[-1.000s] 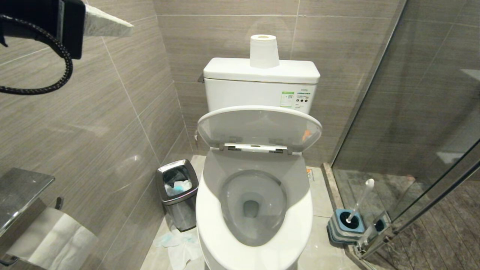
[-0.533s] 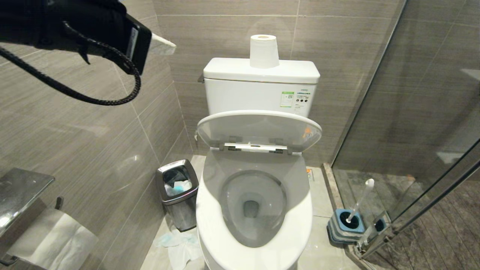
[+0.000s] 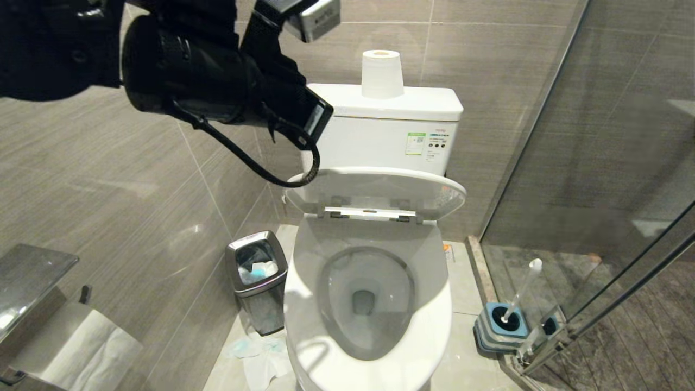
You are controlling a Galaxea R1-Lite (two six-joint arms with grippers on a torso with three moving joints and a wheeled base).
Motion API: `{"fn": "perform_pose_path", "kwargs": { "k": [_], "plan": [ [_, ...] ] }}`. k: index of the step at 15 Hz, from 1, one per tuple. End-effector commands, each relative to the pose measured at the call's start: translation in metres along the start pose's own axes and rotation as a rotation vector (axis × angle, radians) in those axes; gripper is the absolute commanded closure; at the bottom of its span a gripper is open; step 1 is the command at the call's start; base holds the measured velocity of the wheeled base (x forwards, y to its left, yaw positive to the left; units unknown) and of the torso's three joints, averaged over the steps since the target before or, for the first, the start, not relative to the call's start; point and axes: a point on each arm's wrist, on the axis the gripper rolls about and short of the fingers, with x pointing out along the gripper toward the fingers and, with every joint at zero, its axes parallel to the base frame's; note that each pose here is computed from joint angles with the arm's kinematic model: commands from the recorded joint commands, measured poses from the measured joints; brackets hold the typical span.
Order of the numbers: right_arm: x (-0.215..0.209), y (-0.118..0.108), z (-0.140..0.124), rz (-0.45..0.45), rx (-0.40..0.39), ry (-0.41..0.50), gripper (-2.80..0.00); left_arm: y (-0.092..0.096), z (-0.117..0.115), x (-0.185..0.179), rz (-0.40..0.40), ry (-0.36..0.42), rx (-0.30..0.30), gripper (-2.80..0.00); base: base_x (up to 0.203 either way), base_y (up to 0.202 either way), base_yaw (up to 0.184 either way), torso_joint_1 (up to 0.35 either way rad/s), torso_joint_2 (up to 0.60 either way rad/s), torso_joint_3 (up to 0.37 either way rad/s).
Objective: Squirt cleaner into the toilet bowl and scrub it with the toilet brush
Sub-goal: Close the toilet lid
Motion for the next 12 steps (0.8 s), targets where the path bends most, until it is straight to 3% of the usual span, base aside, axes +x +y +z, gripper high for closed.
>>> {"fn": "perform_pose_path", "kwargs": {
  "k": [1, 6, 12],
  "plan": [
    [0.0, 0.0, 0.0, 0.0, 0.0, 0.001, 0.0, -0.013, -0.013, 0.021, -0.039, 0.077, 0.015, 0.0, 0.0, 0.0, 0.0, 0.0, 0.0, 0.0],
    [0.0, 0.0, 0.0, -0.001, 0.0, 0.002, 0.0, -0.023, -0.034, 0.02, -0.075, 0.236, 0.036, 0.0, 0.0, 0.0, 0.0, 0.0, 0.0, 0.0],
    [0.0, 0.0, 0.0, 0.0, 0.0, 0.001, 0.0, -0.038, -0.052, 0.022, -0.138, 0.338, 0.06, 0.0, 0.0, 0.0, 0.0, 0.0, 0.0, 0.0]
  ]
}}
